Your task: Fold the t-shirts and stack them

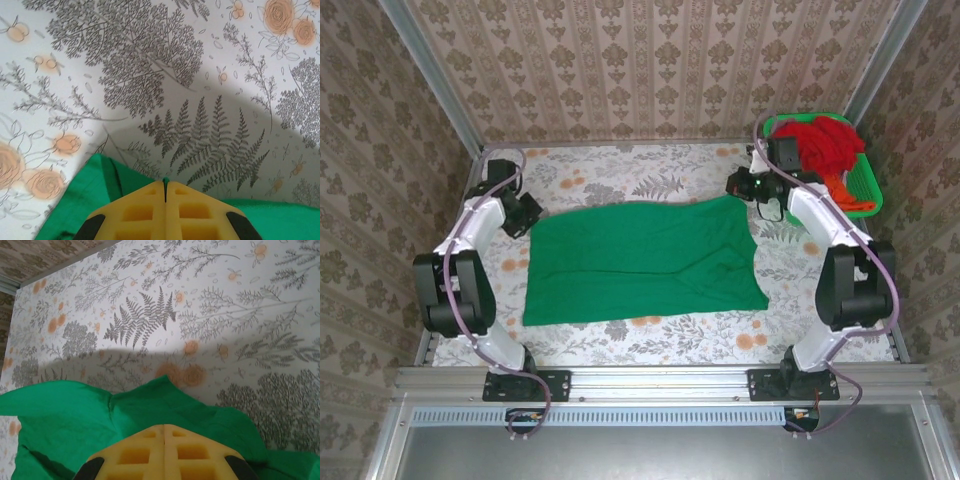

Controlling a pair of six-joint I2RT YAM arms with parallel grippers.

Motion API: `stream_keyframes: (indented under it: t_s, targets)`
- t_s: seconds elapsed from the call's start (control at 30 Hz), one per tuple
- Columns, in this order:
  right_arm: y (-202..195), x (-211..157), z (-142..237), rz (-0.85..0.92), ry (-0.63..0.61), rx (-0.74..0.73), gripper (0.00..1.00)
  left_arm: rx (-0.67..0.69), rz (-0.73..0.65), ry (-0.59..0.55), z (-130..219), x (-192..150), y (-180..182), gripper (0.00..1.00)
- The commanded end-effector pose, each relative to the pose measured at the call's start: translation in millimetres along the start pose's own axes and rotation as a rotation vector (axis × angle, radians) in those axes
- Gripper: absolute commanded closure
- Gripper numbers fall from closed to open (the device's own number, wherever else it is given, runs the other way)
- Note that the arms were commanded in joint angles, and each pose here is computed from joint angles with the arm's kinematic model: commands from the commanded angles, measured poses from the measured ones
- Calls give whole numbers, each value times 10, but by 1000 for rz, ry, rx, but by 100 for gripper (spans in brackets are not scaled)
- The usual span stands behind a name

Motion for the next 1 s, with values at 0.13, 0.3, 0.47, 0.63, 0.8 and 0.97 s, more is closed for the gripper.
stream_keyframes:
  t_s: [0.13, 0.3, 0.47, 0.63, 0.8, 0.97]
  targets:
    - [-20, -338, 375, 6, -23, -25, 100, -3, -37, 26, 108, -297, 192, 100]
    - [-23, -574, 597, 9, -30, -33, 100, 14, -23, 66, 95, -462, 332, 100]
    - [-103, -776, 684, -1, -12, -55, 100, 1, -17, 64, 189, -569, 400, 100]
    - [-161, -940, 770, -5, 6, -77, 100, 4, -10, 57, 307, -677, 487, 100]
    - [-206, -1055, 831, -8, 36, -102, 100, -4, 0, 80, 341, -801, 531, 100]
    - [-238, -1158, 891, -19, 51, -113, 100, 10, 10, 101, 344, -912, 609, 100]
Point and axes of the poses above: each hand's point on the last joint's axis, 136 mm out from that joint toward the fingers, its own z axis back along the fingers, its own y axis along the line the jaws close on, x = y × z, the point moved 8 cm from there along z, back along the fingers, and after that the axes turned 10 degrees about -z, right-handed, at the moved point
